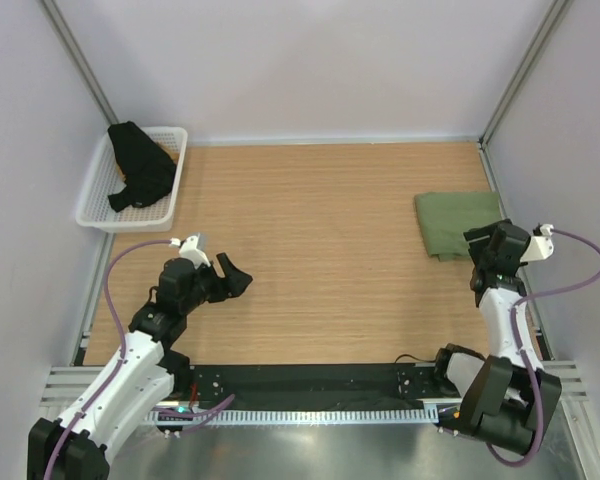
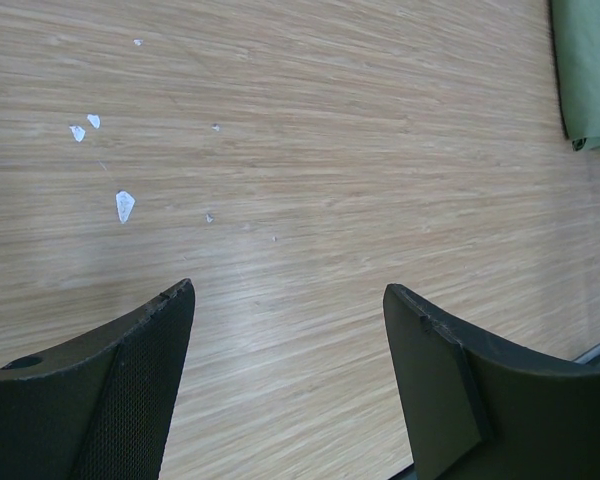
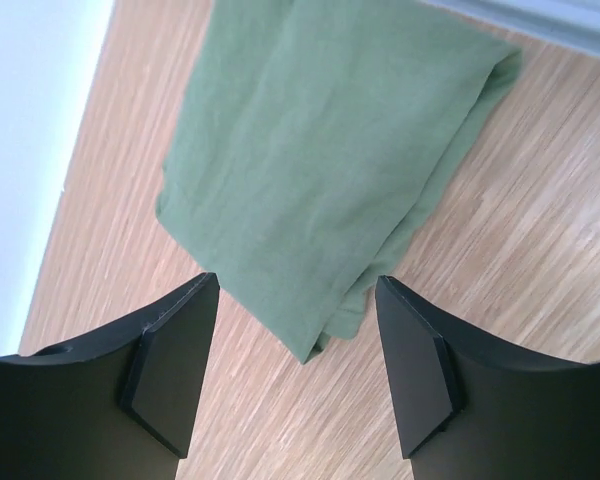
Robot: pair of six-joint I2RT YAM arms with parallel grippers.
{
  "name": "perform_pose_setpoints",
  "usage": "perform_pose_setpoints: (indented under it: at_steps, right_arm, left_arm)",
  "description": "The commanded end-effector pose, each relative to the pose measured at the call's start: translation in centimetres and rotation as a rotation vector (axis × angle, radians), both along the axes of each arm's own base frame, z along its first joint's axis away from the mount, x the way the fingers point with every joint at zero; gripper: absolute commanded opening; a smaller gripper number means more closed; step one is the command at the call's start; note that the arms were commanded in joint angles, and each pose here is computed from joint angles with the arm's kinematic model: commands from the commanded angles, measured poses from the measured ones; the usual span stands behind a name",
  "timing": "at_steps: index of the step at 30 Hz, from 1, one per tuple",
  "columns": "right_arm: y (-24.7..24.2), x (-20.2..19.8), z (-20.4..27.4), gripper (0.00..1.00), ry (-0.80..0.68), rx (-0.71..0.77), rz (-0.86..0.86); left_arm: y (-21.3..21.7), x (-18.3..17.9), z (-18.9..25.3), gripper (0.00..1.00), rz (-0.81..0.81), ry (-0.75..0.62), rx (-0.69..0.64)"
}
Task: Fold and stack the tank tops
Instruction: Neatly place the folded tank top to the corner
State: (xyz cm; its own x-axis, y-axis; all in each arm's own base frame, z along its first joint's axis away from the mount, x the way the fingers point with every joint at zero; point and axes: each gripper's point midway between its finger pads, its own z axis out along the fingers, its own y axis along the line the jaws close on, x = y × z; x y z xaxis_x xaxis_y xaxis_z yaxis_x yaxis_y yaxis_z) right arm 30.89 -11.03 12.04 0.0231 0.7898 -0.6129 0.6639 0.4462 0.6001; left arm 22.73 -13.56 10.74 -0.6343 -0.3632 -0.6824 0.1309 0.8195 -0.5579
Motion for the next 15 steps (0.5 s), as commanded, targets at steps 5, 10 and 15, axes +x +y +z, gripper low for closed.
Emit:
perform_pose_setpoints:
  at_steps: [5, 10, 15]
  right_arm:
    - [5.2, 2.3, 6.5, 0.69, -0.166, -0.223, 0.195]
    - [11.7, 3.8, 8.9, 0.67, -0.211, -0.329, 0.419]
    - [7.5, 1.9, 4.5, 1.0, -0.155, -0.215, 0.064]
  left_arm:
    - [0.4, 0.5, 0.4, 0.77, 0.013, -0.043, 0.025]
    - [0.7, 0.6, 0.3, 0.78, 0.028, -0.041, 0.034]
    - [3.5, 1.7, 0.5, 0.98, 0.227, -0.014, 0.067]
